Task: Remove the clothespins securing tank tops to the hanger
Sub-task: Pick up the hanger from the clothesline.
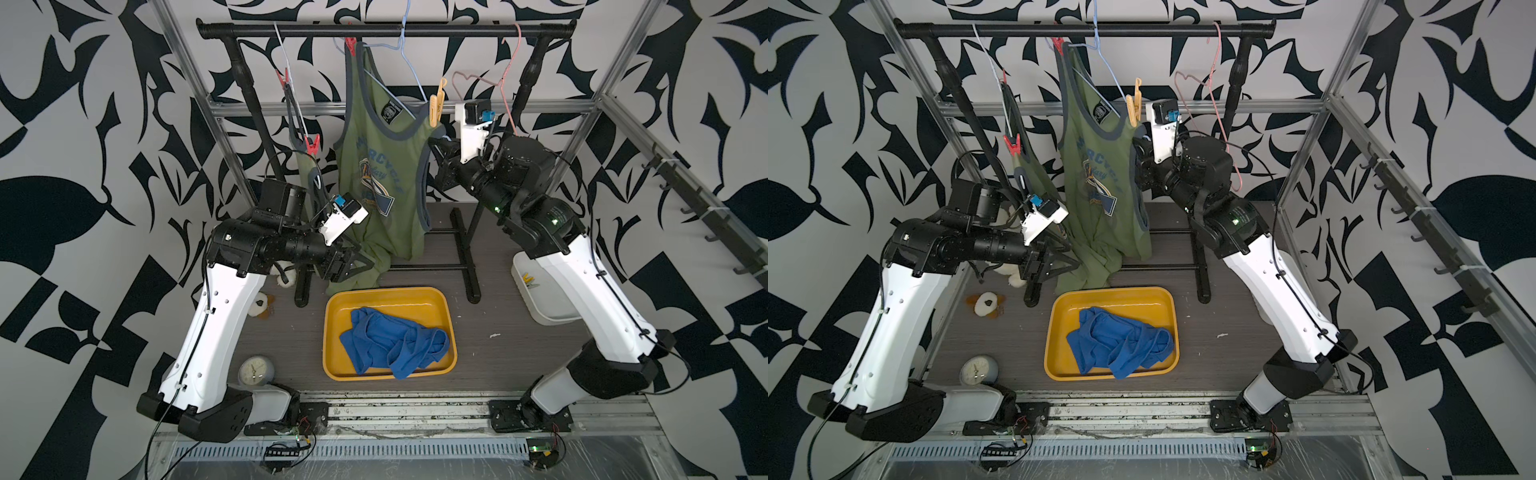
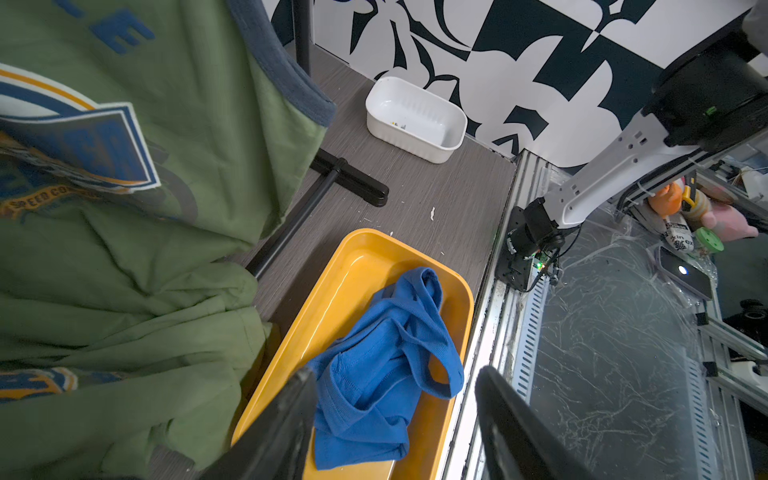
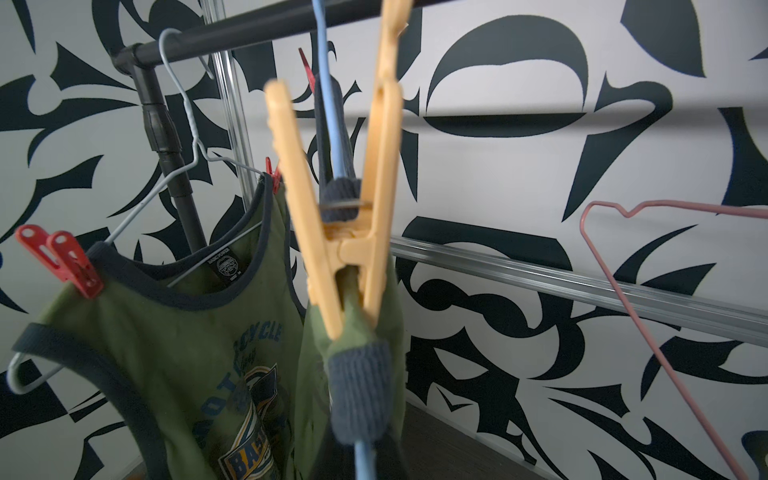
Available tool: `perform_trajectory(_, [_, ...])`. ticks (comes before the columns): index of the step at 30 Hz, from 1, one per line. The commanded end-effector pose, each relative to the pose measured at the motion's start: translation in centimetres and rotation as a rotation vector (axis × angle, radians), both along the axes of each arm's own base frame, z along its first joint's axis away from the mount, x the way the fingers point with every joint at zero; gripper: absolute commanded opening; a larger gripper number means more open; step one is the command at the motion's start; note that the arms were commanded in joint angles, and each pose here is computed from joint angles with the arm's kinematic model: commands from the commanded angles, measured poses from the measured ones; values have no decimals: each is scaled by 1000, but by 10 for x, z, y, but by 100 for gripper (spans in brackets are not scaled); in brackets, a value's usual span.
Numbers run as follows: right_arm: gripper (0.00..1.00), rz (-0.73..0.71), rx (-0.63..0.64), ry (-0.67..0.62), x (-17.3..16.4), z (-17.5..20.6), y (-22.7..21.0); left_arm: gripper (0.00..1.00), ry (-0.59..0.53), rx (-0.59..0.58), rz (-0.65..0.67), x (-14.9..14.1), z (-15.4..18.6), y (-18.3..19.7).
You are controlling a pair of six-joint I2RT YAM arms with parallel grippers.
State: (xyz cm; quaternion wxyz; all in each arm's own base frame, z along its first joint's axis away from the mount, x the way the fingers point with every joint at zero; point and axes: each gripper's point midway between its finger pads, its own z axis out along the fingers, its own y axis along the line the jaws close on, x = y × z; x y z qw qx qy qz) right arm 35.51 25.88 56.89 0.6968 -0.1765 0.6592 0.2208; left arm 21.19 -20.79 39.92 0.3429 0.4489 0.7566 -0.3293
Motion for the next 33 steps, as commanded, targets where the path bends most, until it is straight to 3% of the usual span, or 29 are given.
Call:
perform_trajectory(1, [0, 11, 104, -146, -37, 56, -27, 66, -59, -17, -28, -20, 21, 6])
perform_trajectory(11, [0, 73, 90, -132, -78, 61, -46, 67, -153, -31, -18, -31, 46, 13])
perform_trajectory(12, [0, 75, 95, -137, -83, 63, -50, 67, -194, -40, -15, -42, 55, 18])
perform_trajectory(26, [0, 132, 162, -259, -157, 101, -95, 69, -232, -8, 11, -43, 44, 26])
perform_trajectory(33, [0, 160, 178, -270, -179, 100, -107, 70, -254, 15, 14, -55, 39, 34])
